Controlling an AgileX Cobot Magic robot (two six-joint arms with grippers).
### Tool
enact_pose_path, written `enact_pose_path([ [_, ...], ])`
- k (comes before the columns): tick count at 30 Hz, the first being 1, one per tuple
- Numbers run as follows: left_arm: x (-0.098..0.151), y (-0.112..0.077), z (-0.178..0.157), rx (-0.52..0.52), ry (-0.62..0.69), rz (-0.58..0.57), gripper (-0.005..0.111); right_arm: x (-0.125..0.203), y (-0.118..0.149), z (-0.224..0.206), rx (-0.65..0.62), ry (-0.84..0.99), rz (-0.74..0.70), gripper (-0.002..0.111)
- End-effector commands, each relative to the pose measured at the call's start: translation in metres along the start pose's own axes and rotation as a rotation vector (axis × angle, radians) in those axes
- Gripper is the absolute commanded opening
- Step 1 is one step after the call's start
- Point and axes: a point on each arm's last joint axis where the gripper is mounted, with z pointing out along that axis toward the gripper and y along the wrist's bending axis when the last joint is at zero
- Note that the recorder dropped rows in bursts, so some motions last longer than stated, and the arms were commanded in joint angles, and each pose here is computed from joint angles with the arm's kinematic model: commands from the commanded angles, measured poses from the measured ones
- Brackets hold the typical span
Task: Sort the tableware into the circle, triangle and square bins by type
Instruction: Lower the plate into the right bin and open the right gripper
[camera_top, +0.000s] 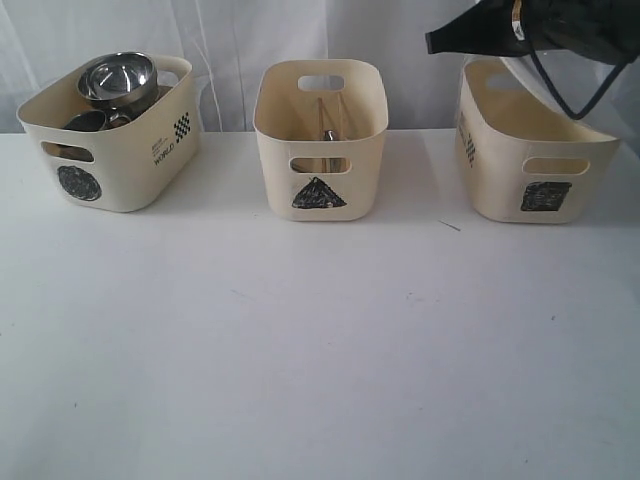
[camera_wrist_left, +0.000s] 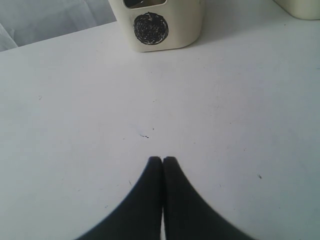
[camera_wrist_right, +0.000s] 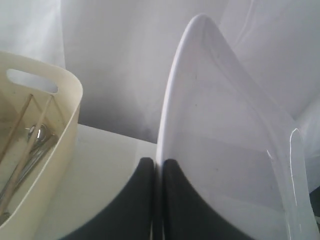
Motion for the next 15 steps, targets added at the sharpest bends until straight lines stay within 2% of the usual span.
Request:
enact_pose_path([
  [1,0.0006,-0.0001,0.0002,-0.002,-0.005,-0.010,0.000,-0.0089,0.0136,-0.0057,-0.057,-0.042,0.026,0.000],
  [15,0.0006,-0.0001,0.0002,-0.002,-0.005,-0.010,0.000,-0.0041,0.0107,-0.0075,0.000,0.024,0.052,0.000],
])
